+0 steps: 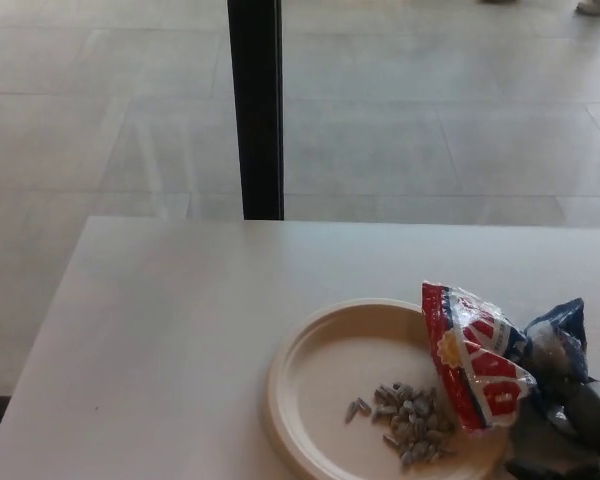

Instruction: The robot uses its right hand to pick up a bag of sunflower seeds kept in the middle of the desk and tilts it over a plate kept next to it to pour out a few seeds and then puts the bag of seeds back on the desk

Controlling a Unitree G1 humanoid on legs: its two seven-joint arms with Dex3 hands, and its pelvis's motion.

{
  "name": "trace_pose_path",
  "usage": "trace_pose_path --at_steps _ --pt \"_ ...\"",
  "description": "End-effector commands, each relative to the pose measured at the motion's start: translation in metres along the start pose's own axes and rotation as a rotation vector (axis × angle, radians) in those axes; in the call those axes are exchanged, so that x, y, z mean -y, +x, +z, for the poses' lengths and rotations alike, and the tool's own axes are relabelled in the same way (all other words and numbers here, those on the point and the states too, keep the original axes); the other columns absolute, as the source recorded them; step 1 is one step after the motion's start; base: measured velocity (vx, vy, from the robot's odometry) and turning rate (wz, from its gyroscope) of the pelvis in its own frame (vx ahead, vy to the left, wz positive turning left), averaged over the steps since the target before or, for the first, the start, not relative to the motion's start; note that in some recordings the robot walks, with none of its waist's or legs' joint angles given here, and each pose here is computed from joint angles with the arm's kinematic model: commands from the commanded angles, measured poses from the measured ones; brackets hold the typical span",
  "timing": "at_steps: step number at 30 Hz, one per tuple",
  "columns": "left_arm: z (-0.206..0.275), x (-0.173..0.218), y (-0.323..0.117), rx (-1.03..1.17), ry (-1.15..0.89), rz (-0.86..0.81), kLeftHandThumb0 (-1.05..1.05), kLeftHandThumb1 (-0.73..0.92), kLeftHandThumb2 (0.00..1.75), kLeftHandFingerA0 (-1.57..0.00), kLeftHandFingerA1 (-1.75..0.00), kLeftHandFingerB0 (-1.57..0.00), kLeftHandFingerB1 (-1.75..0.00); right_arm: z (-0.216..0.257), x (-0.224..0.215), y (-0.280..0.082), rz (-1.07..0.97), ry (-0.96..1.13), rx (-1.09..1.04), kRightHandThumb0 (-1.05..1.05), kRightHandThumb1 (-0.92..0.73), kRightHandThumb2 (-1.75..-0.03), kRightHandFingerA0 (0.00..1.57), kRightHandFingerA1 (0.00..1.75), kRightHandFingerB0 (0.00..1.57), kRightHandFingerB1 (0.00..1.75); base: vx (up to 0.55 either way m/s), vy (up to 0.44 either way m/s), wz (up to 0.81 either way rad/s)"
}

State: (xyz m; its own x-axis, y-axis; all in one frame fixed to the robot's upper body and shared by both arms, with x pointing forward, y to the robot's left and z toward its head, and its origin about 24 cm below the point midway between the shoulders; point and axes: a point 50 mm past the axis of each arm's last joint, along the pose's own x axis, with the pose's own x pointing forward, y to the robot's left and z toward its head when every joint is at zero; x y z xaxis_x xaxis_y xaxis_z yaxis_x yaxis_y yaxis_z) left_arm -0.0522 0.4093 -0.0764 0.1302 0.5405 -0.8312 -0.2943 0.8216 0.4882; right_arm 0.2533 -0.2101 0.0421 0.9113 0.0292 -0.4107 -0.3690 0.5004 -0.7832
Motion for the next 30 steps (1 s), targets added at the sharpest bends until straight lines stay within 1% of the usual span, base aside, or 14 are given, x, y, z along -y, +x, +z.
trace_pose_path --at_steps 1,3,8,10,13,14,16,18,20,21,22,23,24,30 --pt "-0.007 -0.004 -0.003 -0.003 -0.013 0.000 -0.47 0.62 0.59 -0.66 -0.70 -0.66 -0.50 -0.012 -0.012 -0.006 0.112 0.011 -0.042 -1.00 -0.60 -0.90 0.00 0.24 0.00 0.00 0.00 0.000 0.00" --pt "-0.007 -0.004 -0.003 -0.005 -0.001 0.000 -0.47 0.62 0.59 -0.66 -0.68 -0.62 -0.48 -0.014 -0.010 -0.007 0.105 0.017 -0.048 -0.98 -0.59 -0.89 0.00 0.24 0.00 0.00 0.00 0.000 0.00" --pt "-0.007 -0.004 -0.003 -0.011 0.001 0.006 -0.47 0.61 0.58 -0.65 -0.66 -0.63 -0.47 -0.020 -0.003 -0.010 0.077 0.038 -0.061 -0.98 -0.60 -0.89 0.00 0.25 0.00 0.00 0.00 0.000 0.00" --pt "-0.007 -0.004 -0.002 -0.011 -0.005 0.007 -0.47 0.63 0.59 -0.64 -0.64 -0.60 -0.47 -0.021 -0.001 -0.012 0.066 0.037 -0.056 -0.97 -0.58 -0.89 0.00 0.25 0.00 0.00 0.00 0.000 0.00" --pt "-0.006 -0.004 -0.002 -0.010 0.001 0.006 -0.48 0.61 0.58 -0.64 -0.68 -0.68 -0.49 -0.020 0.006 -0.018 0.049 0.088 -0.036 -0.97 -0.60 -0.86 0.00 0.20 0.00 0.00 0.00 0.000 0.00" --pt "-0.006 -0.004 -0.002 -0.012 0.008 0.007 -0.48 0.63 0.59 -0.65 -0.62 -0.60 -0.45 -0.020 0.009 -0.020 0.042 0.106 -0.029 -0.85 -0.46 -0.69 0.00 0.00 0.00 0.00 0.00 0.000 0.00" --pt "-0.006 -0.004 -0.002 -0.015 0.019 0.008 -0.48 0.63 0.59 -0.65 -0.62 -0.60 -0.45 -0.020 0.014 -0.022 0.033 0.133 -0.017 -0.85 -0.46 -0.69 0.00 0.00 0.00 0.00 0.00 0.000 0.00" --pt "-0.007 -0.001 -0.002 -0.014 -0.011 0.004 -0.47 0.61 0.58 -0.63 -0.65 -0.62 -0.47 -0.021 0.036 -0.029 -0.041 0.264 0.018 -0.86 -0.47 -0.70 0.00 0.00 0.00 0.00 0.00 0.000 0.00" --pt "-0.007 -0.002 -0.002 -0.013 0.000 -0.008 -0.47 0.63 0.59 -0.65 -0.69 -0.61 -0.47 -0.022 0.053 -0.034 -0.103 0.298 0.061 -0.88 -0.51 -0.72 0.00 0.00 0.00 0.00 0.00 0.000 0.00" --pt "-0.008 -0.002 -0.002 -0.012 -0.016 -0.003 -0.47 0.62 0.59 -0.64 -0.67 -0.62 -0.47 -0.022 0.062 -0.037 -0.138 0.332 0.085 -0.88 -0.51 -0.73 0.00 0.00 0.00 0.00 0.00 0.000 0.00" --pt "-0.008 -0.002 -0.003 -0.008 -0.013 -0.001 -0.48 0.61 0.58 -0.63 -0.66 -0.67 -0.50 -0.022 0.072 -0.041 -0.172 0.345 0.106 -0.86 -0.52 -0.73 0.00 0.00 0.00 0.00 0.00 0.000 0.00" --pt "-0.008 -0.002 -0.003 -0.007 -0.012 -0.002 -0.47 0.61 0.59 -0.62 -0.66 -0.67 -0.51 -0.022 0.076 -0.043 -0.181 0.374 0.114 -0.83 -0.55 -0.58 0.00 0.00 0.00 0.00 0.00 0.000 0.00" --pt "-0.008 -0.002 -0.003 -0.006 -0.012 -0.005 -0.47 0.61 0.59 -0.62 -0.66 -0.67 -0.51 -0.027 0.097 -0.052 -0.218 0.495 0.176 -0.83 -0.48 -0.71 0.00 0.00 0.00 0.00 0.00 0.000 0.00" --pt "-0.009 -0.002 -0.003 -0.011 -0.014 -0.005 -0.47 0.61 0.59 -0.62 -0.66 -0.67 -0.51 -0.028 0.103 -0.054 -0.221 0.534 0.204 -0.83 -0.48 -0.71 0.00 0.00 0.00 0.00 0.00 0.000 0.00"
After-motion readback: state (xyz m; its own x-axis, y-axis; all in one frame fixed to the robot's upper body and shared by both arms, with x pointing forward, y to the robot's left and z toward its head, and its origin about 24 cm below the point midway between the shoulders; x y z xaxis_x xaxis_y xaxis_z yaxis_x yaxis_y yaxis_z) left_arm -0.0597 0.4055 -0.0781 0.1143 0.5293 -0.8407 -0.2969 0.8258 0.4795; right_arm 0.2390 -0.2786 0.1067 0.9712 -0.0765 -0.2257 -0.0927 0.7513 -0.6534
